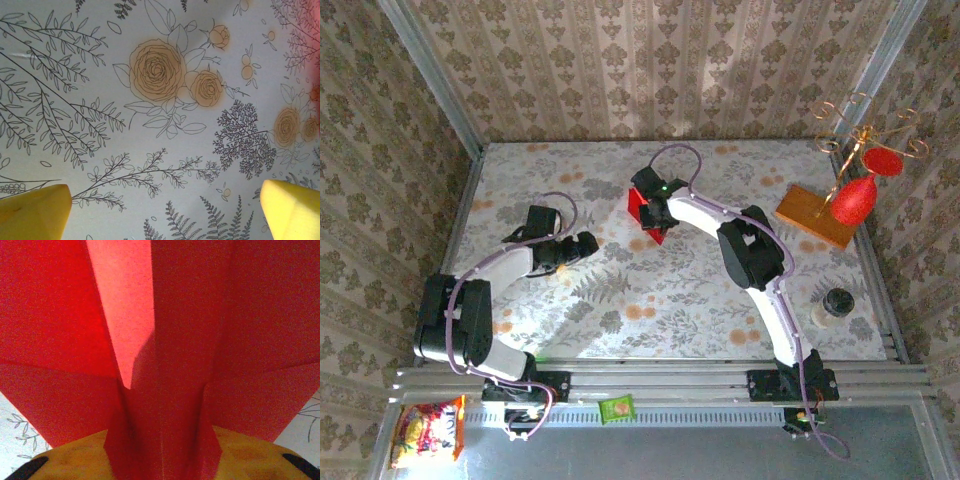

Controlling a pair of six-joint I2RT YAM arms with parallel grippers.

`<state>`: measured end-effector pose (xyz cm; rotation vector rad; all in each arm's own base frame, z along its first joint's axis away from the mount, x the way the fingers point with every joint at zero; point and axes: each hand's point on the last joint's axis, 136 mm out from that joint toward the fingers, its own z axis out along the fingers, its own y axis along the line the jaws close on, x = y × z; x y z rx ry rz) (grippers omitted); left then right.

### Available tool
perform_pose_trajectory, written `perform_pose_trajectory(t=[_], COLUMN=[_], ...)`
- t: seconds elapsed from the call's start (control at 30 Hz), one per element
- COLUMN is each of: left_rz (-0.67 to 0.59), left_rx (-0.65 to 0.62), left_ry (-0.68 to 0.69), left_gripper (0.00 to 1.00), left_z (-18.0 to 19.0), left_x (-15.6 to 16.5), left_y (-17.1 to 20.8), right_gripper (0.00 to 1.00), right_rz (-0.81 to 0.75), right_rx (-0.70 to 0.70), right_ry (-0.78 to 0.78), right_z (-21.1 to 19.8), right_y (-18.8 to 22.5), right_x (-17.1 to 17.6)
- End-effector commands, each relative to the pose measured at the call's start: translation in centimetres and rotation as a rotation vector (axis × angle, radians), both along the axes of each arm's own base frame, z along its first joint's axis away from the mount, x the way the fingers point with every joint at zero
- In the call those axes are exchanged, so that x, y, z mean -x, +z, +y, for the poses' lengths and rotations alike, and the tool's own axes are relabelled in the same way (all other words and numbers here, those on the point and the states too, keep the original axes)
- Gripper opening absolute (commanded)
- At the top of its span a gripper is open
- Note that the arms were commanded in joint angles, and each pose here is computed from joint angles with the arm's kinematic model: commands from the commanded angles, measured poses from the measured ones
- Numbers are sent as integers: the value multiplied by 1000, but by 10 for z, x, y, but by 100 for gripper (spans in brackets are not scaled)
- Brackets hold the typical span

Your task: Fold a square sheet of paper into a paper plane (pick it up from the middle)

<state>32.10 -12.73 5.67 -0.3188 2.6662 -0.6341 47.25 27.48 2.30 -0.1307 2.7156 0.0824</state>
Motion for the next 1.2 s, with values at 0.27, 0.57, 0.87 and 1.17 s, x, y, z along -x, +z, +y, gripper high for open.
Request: perform_pose_trajectory(t=[0.27,0.57,0.87,1.17], left_rz=[-15,-76,-312,-506], left_rx=[-4,-48,-193,-354], left_ry=[-15,-14,-11,211], left_gripper=[98,98,100,100], left_z=[1,8,32,90], left_x=[-2,-9,-21,-34], left_y=[5,28,88,120], right_gripper=[49,51,71,90], right_rz=[33,-14,-243,-493], right_rx=[152,23,-112,71], right_ry=[-133,-144,-155,-264], right_z=[-33,-15,-35,-129], right_y=[-31,10,132,171], right_x=[9,2,11,55])
